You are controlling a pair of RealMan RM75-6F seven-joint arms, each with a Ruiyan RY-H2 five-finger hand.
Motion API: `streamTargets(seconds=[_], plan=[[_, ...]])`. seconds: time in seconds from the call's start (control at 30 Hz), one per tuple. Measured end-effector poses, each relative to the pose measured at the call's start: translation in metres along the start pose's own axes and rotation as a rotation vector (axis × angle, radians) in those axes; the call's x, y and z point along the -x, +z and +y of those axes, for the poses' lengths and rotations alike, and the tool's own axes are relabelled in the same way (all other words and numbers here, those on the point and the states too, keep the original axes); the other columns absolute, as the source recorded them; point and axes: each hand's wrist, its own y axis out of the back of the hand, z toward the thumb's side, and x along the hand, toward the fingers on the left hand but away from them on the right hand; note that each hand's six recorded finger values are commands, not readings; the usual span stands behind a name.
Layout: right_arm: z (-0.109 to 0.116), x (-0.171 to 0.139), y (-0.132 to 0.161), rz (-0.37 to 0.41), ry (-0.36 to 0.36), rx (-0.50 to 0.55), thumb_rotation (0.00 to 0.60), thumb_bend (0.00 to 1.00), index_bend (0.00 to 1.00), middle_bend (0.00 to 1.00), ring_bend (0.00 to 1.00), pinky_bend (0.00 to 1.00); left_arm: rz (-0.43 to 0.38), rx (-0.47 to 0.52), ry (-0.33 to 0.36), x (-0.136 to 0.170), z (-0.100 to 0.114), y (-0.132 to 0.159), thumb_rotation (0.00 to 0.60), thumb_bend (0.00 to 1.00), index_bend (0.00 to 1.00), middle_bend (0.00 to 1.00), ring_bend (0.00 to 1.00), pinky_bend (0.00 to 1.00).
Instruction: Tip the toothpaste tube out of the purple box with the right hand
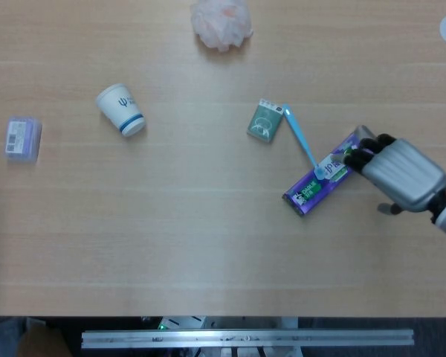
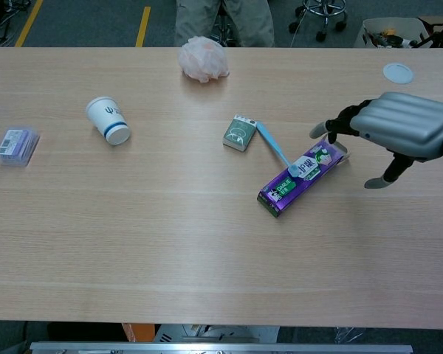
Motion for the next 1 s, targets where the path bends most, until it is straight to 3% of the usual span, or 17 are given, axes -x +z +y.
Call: streamTargets(seconds=[0.33,0.67,1.0], plan=[[-0.005,0.043,0.042,0.106,0.042,-0.181,0.600,0.08,0.08,0.33,0.18,0.20,0.015,0.005,0.007,0.004,0.001,-0.006,0.600,0.33,0.23,0.20,0.18,0.19],[-0.014,0.087,0.095,0.200,0.101,-0.241,0.600,0.08,0.08,0.33,0.16,0.20,0.030,0.011,0.008,0.006,0.001,-0.013,0.600,0.33,0.23,0.20,0.18,0.19],[-0.026,0.108,0.111,0.204,0.151,-0.296,0.600,0.08,0.08,0.33,0.16,0.20,0.047,0.014,0.001,0.008,-0.001,-0.022,0.600,0.33,0.23,0.20,0.18,0.19]])
